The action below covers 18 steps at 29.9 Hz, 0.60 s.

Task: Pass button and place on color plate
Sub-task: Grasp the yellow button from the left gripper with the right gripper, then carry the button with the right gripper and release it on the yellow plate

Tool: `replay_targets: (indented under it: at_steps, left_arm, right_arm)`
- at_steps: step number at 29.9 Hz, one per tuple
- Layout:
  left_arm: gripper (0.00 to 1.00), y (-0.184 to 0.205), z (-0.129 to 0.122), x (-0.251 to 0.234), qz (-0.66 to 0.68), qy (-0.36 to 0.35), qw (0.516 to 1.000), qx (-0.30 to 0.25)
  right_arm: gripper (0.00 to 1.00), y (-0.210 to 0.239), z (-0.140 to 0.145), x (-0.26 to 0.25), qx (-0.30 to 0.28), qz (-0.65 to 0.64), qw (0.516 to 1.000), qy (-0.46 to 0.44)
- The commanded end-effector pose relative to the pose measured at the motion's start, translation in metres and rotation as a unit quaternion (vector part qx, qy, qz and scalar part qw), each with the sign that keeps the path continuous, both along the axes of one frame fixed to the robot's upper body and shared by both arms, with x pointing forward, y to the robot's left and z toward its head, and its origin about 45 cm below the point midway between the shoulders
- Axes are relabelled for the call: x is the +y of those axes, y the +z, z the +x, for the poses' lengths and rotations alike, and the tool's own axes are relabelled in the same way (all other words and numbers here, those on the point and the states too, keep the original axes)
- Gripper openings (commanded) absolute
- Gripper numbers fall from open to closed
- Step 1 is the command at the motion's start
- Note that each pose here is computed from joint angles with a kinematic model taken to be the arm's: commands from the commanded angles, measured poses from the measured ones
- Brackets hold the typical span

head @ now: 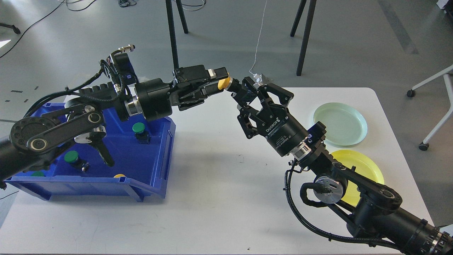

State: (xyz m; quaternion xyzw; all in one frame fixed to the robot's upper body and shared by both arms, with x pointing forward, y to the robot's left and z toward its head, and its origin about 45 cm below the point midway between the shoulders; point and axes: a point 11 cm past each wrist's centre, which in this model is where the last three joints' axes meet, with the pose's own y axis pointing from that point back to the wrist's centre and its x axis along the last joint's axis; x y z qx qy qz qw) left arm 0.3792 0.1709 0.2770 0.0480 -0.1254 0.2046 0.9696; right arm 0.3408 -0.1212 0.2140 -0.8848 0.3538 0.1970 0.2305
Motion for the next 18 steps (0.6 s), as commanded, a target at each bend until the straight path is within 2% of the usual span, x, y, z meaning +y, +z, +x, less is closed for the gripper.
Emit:
replay_targets:
  at_steps: [1, 8, 14, 18]
  left_arm:
    - [0.79, 0.000, 0.000, 0.000, -0.002, 0.000, 1.000, 0.002]
    - [0.80, -0.001, 0.002, 0.002, -0.002, 0.006, 1.000, 0.002]
    - [0.82, -0.002, 0.004, -0.001, -0.018, 0.011, 1.000, 0.015]
    - [0.82, -0.002, 0.004, -0.001, -0.018, 0.012, 1.000, 0.015]
  right_arm:
    - [0.06, 0.000, 0.000, -0.023, -0.004, -0.021, 1.000, -0.012]
    - [0.06, -0.011, -0.002, -0.147, 0.007, -0.170, 0.976, -0.139]
    - [0.06, -0.033, -0.041, -0.228, 0.050, -0.316, 0.916, -0.242]
    - [0.06, -0.061, -0.072, -0.253, 0.054, -0.423, 0.863, -0.273]
